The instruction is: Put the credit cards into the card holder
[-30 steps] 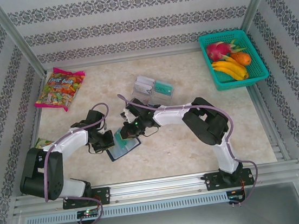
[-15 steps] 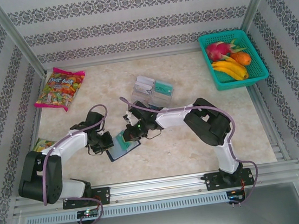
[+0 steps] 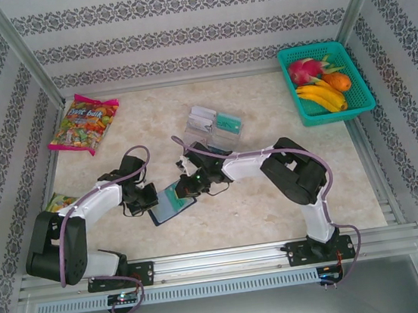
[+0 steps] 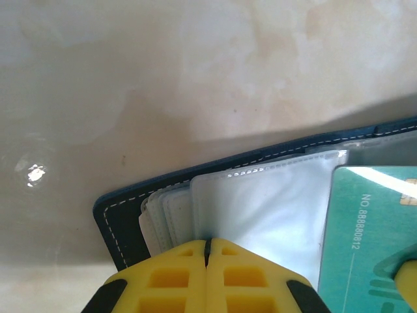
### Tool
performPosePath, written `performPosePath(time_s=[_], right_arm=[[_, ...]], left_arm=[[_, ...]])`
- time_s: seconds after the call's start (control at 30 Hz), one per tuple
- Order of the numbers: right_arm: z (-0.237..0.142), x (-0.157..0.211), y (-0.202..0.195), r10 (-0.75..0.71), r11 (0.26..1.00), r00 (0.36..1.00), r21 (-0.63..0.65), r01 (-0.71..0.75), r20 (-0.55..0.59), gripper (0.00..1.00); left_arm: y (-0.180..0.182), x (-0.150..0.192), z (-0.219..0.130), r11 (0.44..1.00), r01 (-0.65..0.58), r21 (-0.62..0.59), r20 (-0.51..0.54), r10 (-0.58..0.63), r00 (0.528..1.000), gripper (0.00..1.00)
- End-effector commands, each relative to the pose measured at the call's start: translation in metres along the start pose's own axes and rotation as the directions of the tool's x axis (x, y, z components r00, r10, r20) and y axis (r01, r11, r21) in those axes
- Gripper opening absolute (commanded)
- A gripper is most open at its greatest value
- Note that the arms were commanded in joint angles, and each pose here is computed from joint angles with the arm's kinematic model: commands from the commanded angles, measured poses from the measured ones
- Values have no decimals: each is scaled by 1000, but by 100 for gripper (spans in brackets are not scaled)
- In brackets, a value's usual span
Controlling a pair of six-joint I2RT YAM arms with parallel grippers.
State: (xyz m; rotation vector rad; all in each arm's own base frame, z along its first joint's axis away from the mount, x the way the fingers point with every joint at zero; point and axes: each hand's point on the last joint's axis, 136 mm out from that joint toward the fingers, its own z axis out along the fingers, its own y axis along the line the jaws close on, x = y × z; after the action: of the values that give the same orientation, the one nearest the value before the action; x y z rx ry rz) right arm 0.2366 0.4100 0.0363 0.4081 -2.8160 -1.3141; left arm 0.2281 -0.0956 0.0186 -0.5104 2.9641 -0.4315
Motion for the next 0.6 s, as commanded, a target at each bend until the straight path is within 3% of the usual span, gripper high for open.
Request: performPosePath(time_s=[0.0, 0.57], right_arm=[[-3, 4, -29, 62, 994, 998, 88, -63, 17, 7], [5, -6, 8, 70, 995, 998, -73, -69, 9, 7]], left_arm=[[48, 32, 15, 981, 33, -193, -103, -53, 993, 0], [47, 32, 16, 982, 27, -189, -109, -48, 993, 0]])
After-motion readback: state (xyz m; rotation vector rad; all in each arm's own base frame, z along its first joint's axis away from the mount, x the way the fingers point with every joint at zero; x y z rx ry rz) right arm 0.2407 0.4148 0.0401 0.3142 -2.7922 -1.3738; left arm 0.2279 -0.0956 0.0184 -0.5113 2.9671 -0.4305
